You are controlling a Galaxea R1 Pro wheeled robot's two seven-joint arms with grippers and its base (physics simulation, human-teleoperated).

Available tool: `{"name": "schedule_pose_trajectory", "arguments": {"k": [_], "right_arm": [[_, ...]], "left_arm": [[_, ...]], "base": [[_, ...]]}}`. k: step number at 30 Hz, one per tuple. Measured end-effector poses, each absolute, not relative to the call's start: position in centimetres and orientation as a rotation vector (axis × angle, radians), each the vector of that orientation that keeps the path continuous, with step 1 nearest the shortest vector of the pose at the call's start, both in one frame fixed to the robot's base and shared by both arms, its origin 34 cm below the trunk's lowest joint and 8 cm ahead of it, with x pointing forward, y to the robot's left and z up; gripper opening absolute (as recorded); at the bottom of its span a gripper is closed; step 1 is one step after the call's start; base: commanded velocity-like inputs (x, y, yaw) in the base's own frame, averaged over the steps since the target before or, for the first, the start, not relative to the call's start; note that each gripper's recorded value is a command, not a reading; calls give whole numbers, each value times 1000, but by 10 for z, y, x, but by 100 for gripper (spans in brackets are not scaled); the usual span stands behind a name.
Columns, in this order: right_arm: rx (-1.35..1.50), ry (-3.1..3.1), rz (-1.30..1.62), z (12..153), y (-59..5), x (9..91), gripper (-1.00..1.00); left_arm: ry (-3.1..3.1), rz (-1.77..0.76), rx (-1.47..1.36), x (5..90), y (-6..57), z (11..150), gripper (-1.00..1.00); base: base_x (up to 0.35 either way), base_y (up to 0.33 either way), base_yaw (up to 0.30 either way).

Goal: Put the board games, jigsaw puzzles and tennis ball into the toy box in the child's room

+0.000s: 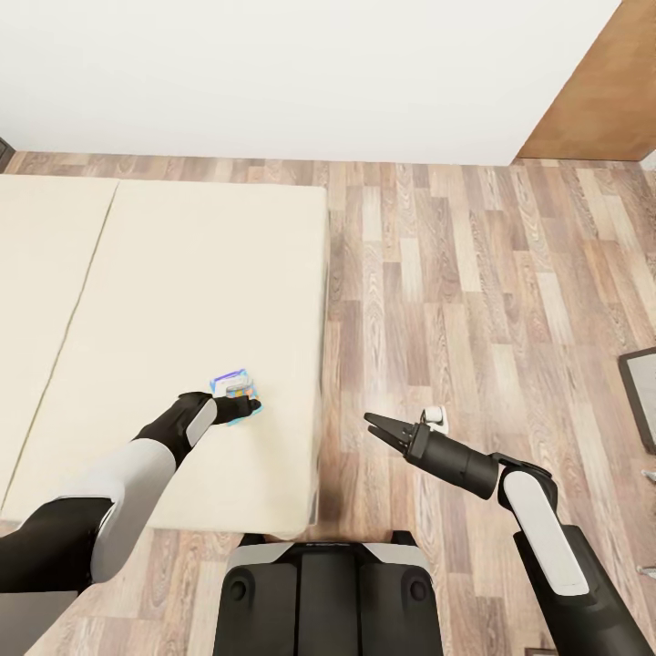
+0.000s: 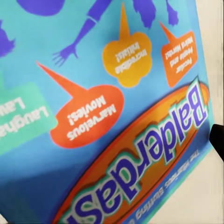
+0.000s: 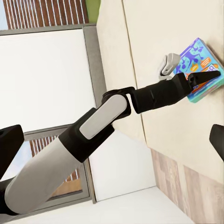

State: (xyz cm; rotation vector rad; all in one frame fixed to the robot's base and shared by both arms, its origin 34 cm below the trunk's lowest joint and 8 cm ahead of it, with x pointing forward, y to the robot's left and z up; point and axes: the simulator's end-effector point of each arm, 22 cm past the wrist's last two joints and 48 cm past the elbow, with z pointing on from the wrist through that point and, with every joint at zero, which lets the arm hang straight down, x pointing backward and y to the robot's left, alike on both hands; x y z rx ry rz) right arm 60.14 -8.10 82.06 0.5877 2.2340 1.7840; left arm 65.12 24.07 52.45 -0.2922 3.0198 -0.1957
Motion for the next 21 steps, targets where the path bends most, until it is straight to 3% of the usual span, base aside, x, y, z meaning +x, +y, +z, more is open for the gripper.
{"name": "schedule_pose_trajectory", "arguments": {"k": [9, 21], "right_arm": [[587, 2233, 1784, 821, -82, 602, 100], [588, 2234, 1783, 820, -82, 602, 100]], "left_arm": [[3020, -196, -292, 651, 241, 525, 100], [3020, -197, -292, 651, 240, 525, 100]], "base": [[0, -10, 0], [-24, -113, 0]]}}
